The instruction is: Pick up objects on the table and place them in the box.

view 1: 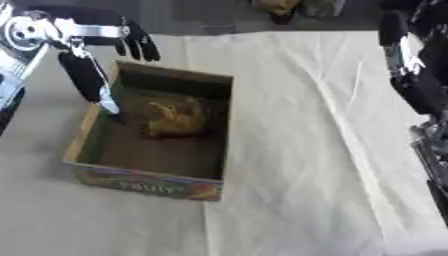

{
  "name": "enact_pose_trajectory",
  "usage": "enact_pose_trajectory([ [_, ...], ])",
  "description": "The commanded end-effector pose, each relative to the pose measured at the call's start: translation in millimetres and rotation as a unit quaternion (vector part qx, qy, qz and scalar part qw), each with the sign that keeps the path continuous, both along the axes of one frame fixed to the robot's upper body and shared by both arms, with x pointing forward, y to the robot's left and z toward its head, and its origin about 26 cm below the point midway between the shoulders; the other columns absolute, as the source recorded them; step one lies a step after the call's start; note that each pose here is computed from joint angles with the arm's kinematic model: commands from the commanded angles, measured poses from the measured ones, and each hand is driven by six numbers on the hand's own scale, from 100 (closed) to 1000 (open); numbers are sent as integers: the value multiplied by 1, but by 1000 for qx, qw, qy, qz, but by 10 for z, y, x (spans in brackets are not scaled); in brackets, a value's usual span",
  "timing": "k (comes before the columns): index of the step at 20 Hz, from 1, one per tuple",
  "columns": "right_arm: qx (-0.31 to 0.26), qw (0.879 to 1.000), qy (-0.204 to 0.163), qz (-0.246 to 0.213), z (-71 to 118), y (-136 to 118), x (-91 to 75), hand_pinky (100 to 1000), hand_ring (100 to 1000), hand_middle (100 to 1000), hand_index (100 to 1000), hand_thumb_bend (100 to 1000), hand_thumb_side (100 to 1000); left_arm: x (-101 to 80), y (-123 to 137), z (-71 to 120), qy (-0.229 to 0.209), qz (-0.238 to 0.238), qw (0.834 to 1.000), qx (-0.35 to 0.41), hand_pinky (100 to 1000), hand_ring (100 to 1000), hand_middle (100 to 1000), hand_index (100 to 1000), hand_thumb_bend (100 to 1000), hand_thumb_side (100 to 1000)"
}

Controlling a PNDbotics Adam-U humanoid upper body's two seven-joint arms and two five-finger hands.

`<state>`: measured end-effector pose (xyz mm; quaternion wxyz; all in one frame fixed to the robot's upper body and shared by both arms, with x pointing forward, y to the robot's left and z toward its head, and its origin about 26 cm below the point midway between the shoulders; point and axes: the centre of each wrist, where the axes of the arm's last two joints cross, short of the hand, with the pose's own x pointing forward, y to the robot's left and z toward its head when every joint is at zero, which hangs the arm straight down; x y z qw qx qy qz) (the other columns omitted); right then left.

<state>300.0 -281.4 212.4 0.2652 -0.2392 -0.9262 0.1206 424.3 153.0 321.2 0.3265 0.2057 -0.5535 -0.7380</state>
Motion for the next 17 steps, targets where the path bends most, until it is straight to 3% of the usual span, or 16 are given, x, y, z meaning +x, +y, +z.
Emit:
enact_pose_trajectory([
  [1, -2, 1000, -14, -3, 76, -24, -21, 851, 720, 681, 833, 330, 697, -22, 21, 109, -16, 2, 1000, -11, 772, 771, 708, 807, 813, 100],
  [4, -2, 1000, -14, -3, 75, -25, -21, 851, 720, 681, 833, 331, 697, -31, 36, 119, -19, 6, 999, -28, 749, 753, 691, 785, 770, 100],
  [6, -1, 1000, -14, -3, 73, -27, -22, 851, 720, 681, 833, 333, 698, -62, 63, 170, -28, 10, 998, -55, 721, 732, 671, 755, 691, 100],
  [8, 0, 1000, -14, -5, 71, -34, -23, 851, 720, 681, 833, 334, 698, -135, 107, 291, -45, 11, 995, -94, 665, 679, 630, 714, 551, 100],
  [10, 2, 1000, -16, -7, 68, -42, -25, 851, 720, 681, 833, 336, 699, -239, 157, 442, -69, -1, 988, -139, 652, 662, 630, 739, 418, 100],
  [12, 4, 1000, -17, -9, 69, -47, -26, 851, 720, 681, 833, 337, 699, -343, 225, 546, -93, -18, 979, -183, 643, 655, 628, 745, 345, 100],
  [14, 7, 1000, -19, -11, 76, -49, -24, 851, 720, 681, 833, 340, 700, -448, 315, 613, -113, -31, 966, -230, 641, 649, 624, 744, 327, 100],
  [15, 7, 1000, -21, -10, 86, -47, -22, 851, 720, 681, 833, 342, 701, -590, 464, 669, -140, -40, 944, -295, 641, 648, 623, 744, 334, 100],
  [17, 6, 1000, -25, -7, 110, -38, -16, 851, 720, 682, 833, 345, 702, -836, 570, 611, -185, -47, 884, -426, 640, 646, 620, 743, 341, 100],
])
